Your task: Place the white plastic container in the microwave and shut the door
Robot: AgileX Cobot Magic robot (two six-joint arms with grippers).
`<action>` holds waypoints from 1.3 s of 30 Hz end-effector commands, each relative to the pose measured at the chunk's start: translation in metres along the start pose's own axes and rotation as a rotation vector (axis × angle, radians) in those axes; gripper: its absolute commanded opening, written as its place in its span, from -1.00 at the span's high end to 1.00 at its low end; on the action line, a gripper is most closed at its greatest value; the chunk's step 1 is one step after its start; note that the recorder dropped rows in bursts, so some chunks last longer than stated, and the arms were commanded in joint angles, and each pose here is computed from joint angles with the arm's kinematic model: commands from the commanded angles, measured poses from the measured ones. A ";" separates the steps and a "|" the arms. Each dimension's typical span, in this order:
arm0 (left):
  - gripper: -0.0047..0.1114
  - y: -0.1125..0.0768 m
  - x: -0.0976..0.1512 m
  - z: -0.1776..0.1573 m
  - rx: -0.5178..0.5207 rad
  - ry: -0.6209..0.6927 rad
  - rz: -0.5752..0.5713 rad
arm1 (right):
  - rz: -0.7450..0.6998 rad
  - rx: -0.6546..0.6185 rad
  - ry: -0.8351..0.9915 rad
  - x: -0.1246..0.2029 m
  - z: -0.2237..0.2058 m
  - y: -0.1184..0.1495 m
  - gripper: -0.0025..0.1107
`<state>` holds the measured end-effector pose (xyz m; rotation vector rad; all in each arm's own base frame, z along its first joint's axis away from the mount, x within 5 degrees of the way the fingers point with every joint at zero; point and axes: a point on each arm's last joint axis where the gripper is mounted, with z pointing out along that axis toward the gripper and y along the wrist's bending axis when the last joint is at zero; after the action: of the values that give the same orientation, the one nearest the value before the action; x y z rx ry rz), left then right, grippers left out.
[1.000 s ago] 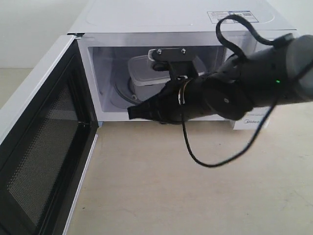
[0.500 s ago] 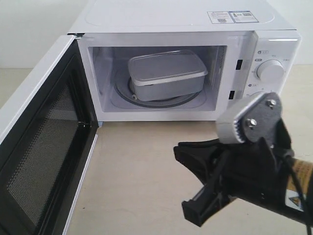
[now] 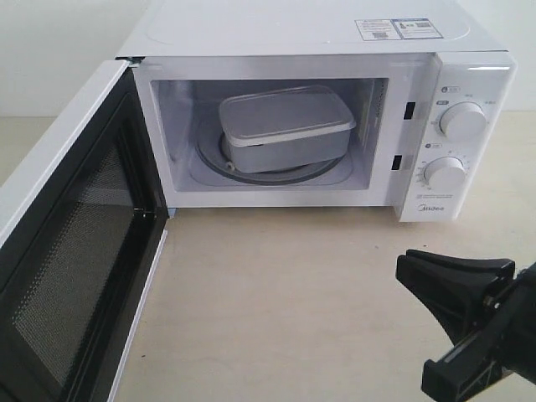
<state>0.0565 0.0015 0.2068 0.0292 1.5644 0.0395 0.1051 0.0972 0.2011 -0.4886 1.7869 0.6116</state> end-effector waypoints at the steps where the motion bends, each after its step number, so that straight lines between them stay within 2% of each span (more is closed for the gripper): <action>1: 0.84 -0.006 -0.024 -0.003 0.061 -0.217 0.094 | -0.008 -0.001 0.010 0.002 -0.001 0.000 0.96; 5: 0.84 -0.002 -0.061 -0.013 0.056 -0.294 -0.136 | -0.008 -0.001 0.008 0.002 -0.001 0.000 0.96; 9: 0.84 0.007 -0.093 -0.027 -0.019 -0.203 -0.158 | -0.008 0.000 0.002 0.002 -0.001 0.000 0.96; 12: 0.84 0.011 -0.109 -0.028 -0.064 -0.033 -0.212 | -0.008 0.001 -0.017 0.000 -0.001 0.000 0.96; 14: 0.84 0.007 -0.116 -0.026 -0.032 0.122 -0.348 | -0.008 0.001 -0.032 -0.001 -0.001 0.000 0.96; 16: 0.84 -0.003 -0.117 -0.024 0.043 0.295 -0.475 | -0.008 0.002 -0.043 -0.002 -0.001 -0.001 0.96; 19: 0.84 -0.008 -0.122 -0.019 0.100 0.355 -0.412 | -0.008 0.002 -0.050 -0.003 -0.001 -0.001 0.96; 28: 0.84 -0.006 -0.138 -0.012 0.104 0.179 -0.406 | -0.010 0.002 -0.045 -0.003 -0.001 -0.001 0.96; 32: 0.84 -0.006 -0.137 -0.011 0.107 0.185 -0.363 | 0.000 0.007 -0.036 -0.002 -0.001 -0.001 0.96; 35: 0.84 -0.007 -0.131 -0.002 0.125 0.260 -0.202 | 0.005 0.010 -0.035 -0.002 -0.001 -0.001 0.96; 38: 0.84 -0.013 -0.108 0.040 0.172 0.568 -0.138 | 0.025 0.030 -0.034 -0.002 -0.001 -0.003 0.96; 39: 0.84 -0.015 -0.103 0.049 0.193 0.632 -0.134 | 0.027 0.031 -0.032 -0.001 -0.001 -0.003 0.96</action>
<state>0.0863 -0.0140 0.3193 0.0099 2.0547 -0.2082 0.1073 0.0955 0.2040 -0.4363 1.7651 0.6123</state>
